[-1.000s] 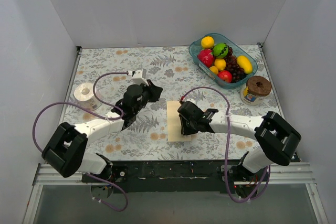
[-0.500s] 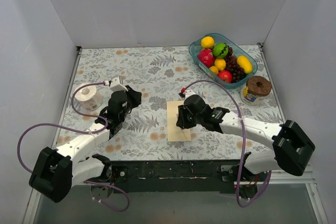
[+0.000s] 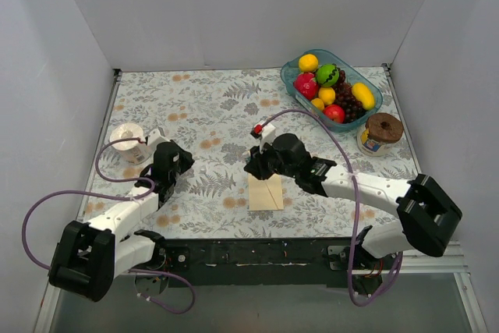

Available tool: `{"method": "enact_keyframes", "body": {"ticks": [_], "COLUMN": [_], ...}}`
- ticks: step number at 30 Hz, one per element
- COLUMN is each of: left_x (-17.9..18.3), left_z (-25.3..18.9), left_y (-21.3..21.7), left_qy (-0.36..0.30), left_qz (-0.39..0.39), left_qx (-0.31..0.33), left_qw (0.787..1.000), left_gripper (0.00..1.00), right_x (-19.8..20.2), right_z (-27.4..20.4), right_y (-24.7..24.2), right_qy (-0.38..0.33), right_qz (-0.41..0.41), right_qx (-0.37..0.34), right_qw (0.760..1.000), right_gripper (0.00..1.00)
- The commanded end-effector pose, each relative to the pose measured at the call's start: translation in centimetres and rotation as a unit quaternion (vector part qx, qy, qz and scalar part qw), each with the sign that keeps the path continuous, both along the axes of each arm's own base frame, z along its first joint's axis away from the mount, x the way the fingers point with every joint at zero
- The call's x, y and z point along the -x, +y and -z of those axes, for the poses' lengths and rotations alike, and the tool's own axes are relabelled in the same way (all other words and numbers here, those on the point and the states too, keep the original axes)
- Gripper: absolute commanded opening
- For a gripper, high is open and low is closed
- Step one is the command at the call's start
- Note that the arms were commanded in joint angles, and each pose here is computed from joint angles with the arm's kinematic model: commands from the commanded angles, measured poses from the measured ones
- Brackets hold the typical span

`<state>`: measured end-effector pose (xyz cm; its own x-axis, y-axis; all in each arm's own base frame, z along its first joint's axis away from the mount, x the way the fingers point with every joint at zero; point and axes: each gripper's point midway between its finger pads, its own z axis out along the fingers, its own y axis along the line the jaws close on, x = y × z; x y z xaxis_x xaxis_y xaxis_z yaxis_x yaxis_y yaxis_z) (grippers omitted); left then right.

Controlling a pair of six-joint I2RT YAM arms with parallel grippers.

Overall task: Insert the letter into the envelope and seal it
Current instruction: Move the solid glue cap to the center of the board.

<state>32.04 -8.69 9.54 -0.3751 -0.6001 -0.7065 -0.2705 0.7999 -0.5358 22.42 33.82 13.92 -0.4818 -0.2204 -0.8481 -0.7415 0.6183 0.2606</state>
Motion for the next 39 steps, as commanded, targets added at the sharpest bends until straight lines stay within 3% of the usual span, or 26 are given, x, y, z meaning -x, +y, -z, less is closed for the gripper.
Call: {"method": "enact_keyframes", "body": {"ticks": [1, 9, 20, 39], "left_x": [0.2, -1.1, -2.8, -3.3], "left_z": [0.8, -0.2, -2.3, -1.5], "left_y": [0.8, 1.1, 2.1, 3.1], "left_qy": [0.012, 0.007, -0.039, -0.036], "left_qz": [-0.023, -0.003, -0.012, -0.031], "left_qx": [0.006, 0.003, 0.015, -0.017], "left_qw": [1.0, 1.0, 0.999, 0.999], "left_gripper": [0.08, 0.07, 0.06, 0.09], "right_x": [-2.2, -3.3, -3.4, -4.7], "right_z": [-5.2, -7.4, -5.5, -1.2], "right_y": [3.9, 8.3, 11.3, 15.7], "right_qy": [-0.118, -0.185, -0.225, -0.221], "right_qz": [-0.045, -0.093, -0.139, -0.169], "right_qx": [-0.094, -0.183, -0.246, -0.266], "right_qw": [0.987, 0.961, 0.932, 0.923], "right_gripper": [0.01, 0.01, 0.01, 0.01]}}
